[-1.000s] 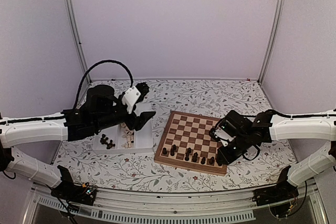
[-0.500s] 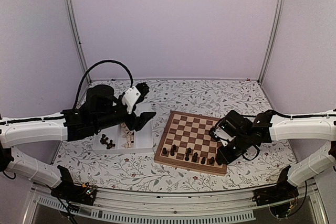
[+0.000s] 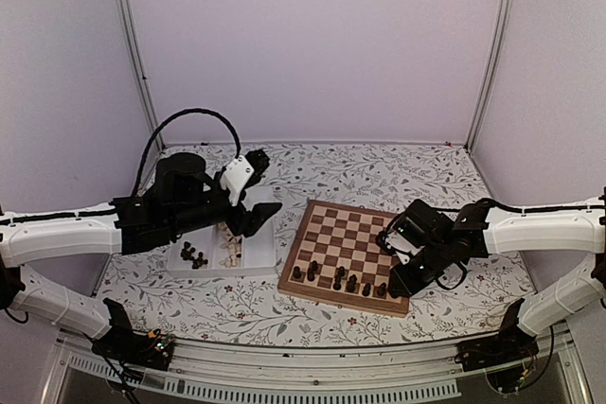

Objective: Set up the chess pieces on the board
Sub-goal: Place the chess piece on the chessboard, then pick up the chess piece from the storage box.

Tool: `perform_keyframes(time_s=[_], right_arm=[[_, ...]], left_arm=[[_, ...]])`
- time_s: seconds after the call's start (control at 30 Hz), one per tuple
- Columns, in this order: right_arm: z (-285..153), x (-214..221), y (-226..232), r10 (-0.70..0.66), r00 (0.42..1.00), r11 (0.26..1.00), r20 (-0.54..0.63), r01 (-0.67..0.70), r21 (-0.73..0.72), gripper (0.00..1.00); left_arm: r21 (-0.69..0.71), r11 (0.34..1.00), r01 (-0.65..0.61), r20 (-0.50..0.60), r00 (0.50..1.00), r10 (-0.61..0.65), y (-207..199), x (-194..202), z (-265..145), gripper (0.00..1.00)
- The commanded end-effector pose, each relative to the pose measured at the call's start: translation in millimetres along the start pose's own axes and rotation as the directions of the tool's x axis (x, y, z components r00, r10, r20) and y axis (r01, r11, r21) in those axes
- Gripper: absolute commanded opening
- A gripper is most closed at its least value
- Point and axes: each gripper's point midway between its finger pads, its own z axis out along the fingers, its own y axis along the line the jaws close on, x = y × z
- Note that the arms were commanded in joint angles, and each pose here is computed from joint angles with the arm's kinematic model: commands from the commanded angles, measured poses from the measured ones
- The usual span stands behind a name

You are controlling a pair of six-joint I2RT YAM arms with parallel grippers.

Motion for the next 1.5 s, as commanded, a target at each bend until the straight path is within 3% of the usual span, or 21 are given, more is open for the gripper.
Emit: perform_keyframes(time_s=[0.0,0.1,0.2,0.27,0.37,0.47,0.57,0.67,0.93,1.1,1.27,1.47], right_arm=[[-0.2,0.2,-0.5,-0.001,1.000,1.000,-0.002,0.001,-0.001,0.24],[-14.8,-3.1,-1.1,0.007,1.000,1.000,0.006,-0.007,0.014,0.28],[-42.2,-15.9,-0.9,0.012,0.998,0.999,0.057,-0.014,0.037,0.34],[-60.7,-25.7,0.9,0.010,0.994,0.999,0.108,-0.015,0.039,0.40],[-80.7,-38.6,4.5,0.006,0.981,1.000,0.195,-0.009,0.015,0.48],[-86.0,-50.8,13.1,0.003,0.964,0.999,0.265,0.009,-0.044,0.49],[-84.1,-60.2,18.7,-0.014,0.957,0.998,0.291,0.032,-0.059,0.48],[-80.3,-70.0,19.7,-0.046,0.947,0.997,0.318,0.064,-0.046,0.47],[-72.7,-77.5,23.7,-0.117,0.939,0.990,0.323,0.135,-0.033,0.46],[-70.0,-77.3,25.5,-0.128,0.935,0.988,0.332,0.151,-0.045,0.46],[-65.9,-74.7,27.9,-0.118,0.934,0.986,0.338,0.150,-0.070,0.46],[-59.9,-69.9,27.4,-0.122,0.938,0.985,0.325,0.154,-0.076,0.45]], left_arm=[[-0.008,1.000,0.016,0.025,1.000,-0.016,6.9,-13.4,-3.1,0.76],[-0.030,0.999,0.031,0.018,0.999,-0.031,10.8,-12.7,-3.9,0.76],[-0.151,0.981,0.122,-0.026,0.991,-0.128,32.2,-9.3,-6.0,0.76],[-0.222,0.953,0.207,-0.154,0.958,-0.243,45.0,12.7,-9.0,0.77],[-0.316,0.892,0.323,-0.292,0.862,-0.415,69.4,46.7,-16.3,0.76],[-0.410,0.803,0.433,-0.343,0.743,-0.575,97.1,86.5,-33.6,0.72],[-0.487,0.670,0.560,-0.366,0.565,-0.739,115.6,129.0,-53.7,0.56],[-0.551,0.614,0.566,-0.391,0.475,-0.788,115.6,155.3,-66.3,0.47],[-0.609,0.630,0.482,-0.506,0.376,-0.776,106.7,208.2,-70.7,0.39],[-0.650,0.632,0.421,-0.556,0.303,-0.774,103.2,237.8,-68.4,0.43],[-0.694,0.636,0.337,-0.557,0.308,-0.771,119.8,249.3,-70.3,0.49],[-0.691,0.653,0.310,-0.599,0.259,-0.758,119.8,269.0,-67.1,0.47]])
